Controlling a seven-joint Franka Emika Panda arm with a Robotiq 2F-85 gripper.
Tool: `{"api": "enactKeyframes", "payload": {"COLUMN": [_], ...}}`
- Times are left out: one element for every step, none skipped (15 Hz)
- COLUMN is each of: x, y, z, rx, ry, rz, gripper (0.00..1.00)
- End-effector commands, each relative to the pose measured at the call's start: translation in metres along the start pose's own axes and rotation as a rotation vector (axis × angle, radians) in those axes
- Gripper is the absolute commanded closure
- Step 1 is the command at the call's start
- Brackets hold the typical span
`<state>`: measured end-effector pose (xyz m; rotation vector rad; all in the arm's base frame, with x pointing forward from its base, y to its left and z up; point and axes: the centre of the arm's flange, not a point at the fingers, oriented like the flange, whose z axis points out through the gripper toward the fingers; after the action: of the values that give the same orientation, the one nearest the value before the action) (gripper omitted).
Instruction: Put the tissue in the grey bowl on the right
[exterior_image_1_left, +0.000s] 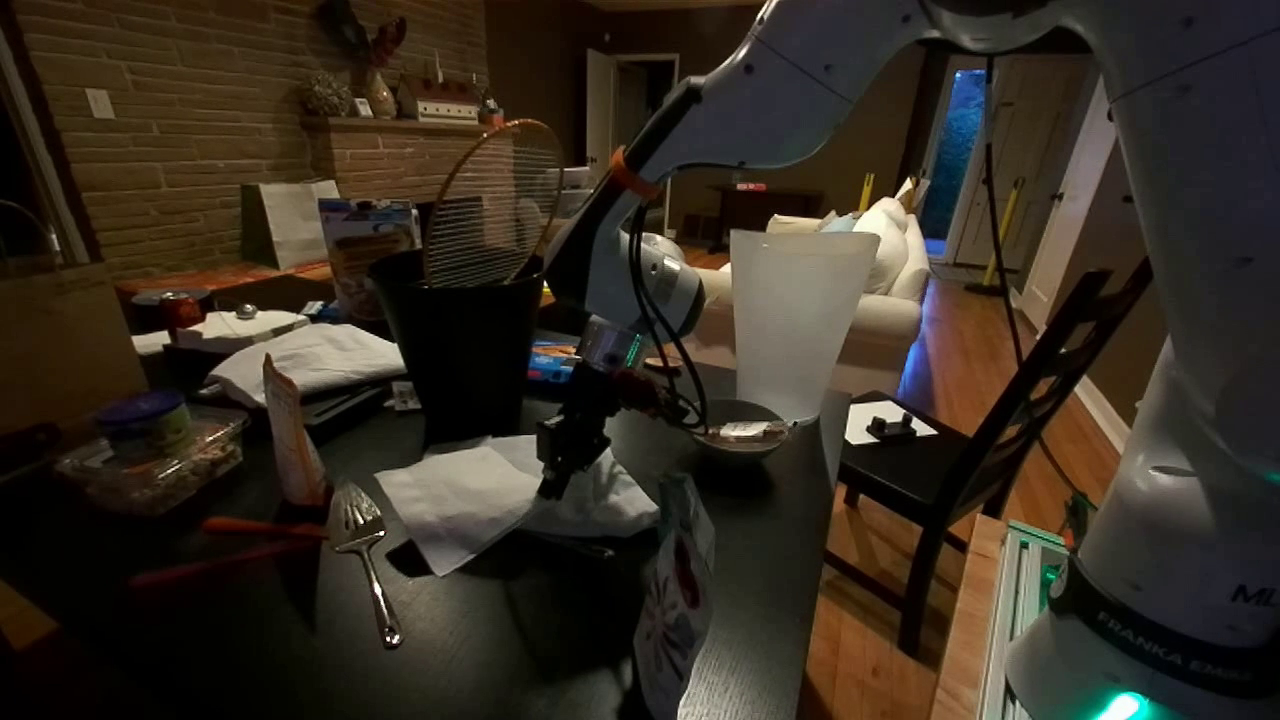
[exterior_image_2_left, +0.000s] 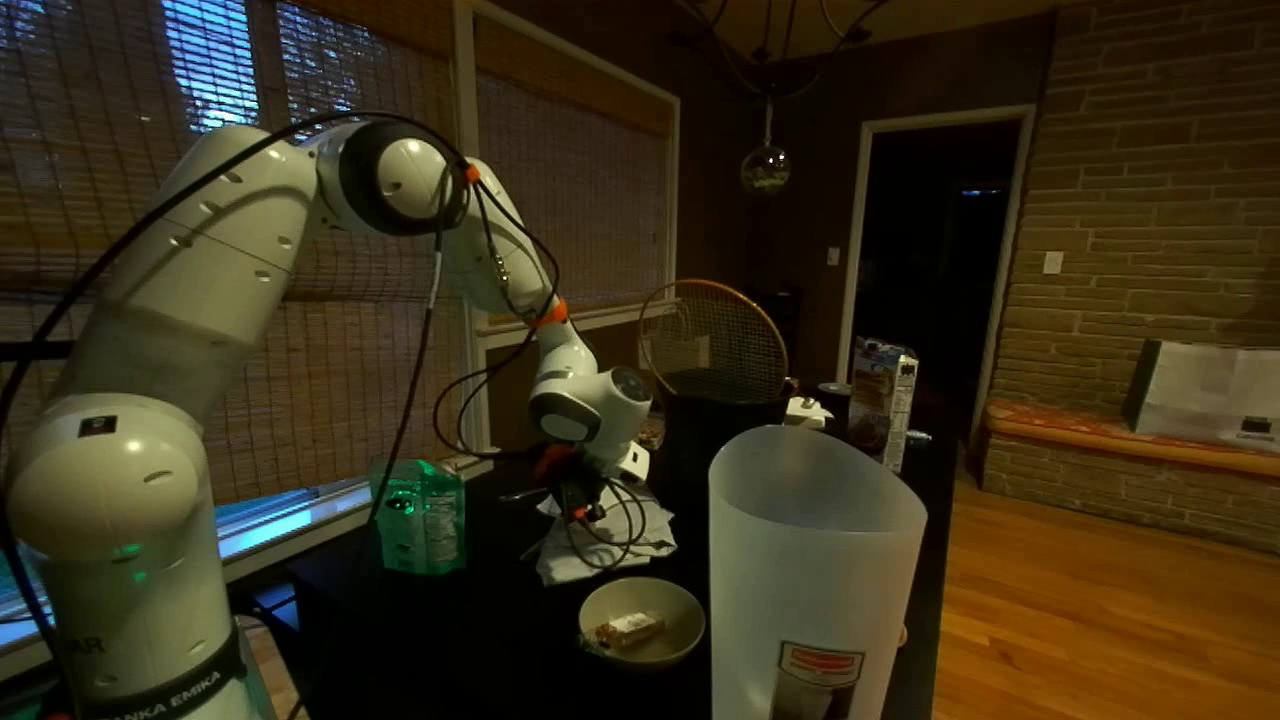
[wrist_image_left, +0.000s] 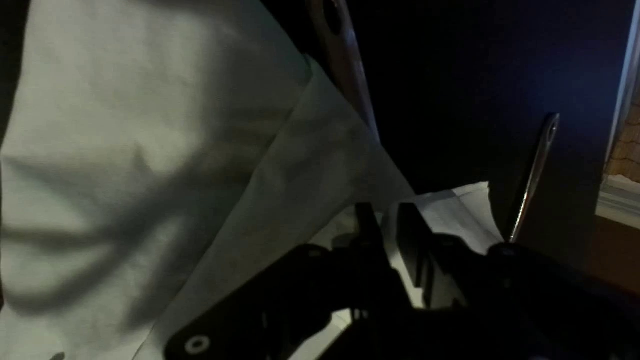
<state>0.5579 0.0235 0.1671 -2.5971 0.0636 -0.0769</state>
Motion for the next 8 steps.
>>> {"api": "enactKeyframes", "payload": {"x": [0.005, 0.005, 0.003, -0.001, -0.010, -0.018, -0.035, -0.038], "y": [-0.002, -0.002, -0.005, -0.010, -0.024, -0.033, -0.047, -0.053], "z": [-0.003, -0.003, -0.006, -0.011, -0.026, -0.039, -0.062, -0.071], "rx": [-0.024, -0.029, -0.026, -0.020, -0.058, -0.084, -0.138, -0.166], "ry": [-0.011, -0.014, -0.024, -0.036, -0.016, -0.004, 0.031, 0.049], "rz": [0.008, 0.012, 0.027, 0.030, 0.023, 0.017, 0.012, 0.010], "gripper": [1.00, 1.00, 1.00, 1.00, 1.00, 1.00, 1.00, 1.00]}}
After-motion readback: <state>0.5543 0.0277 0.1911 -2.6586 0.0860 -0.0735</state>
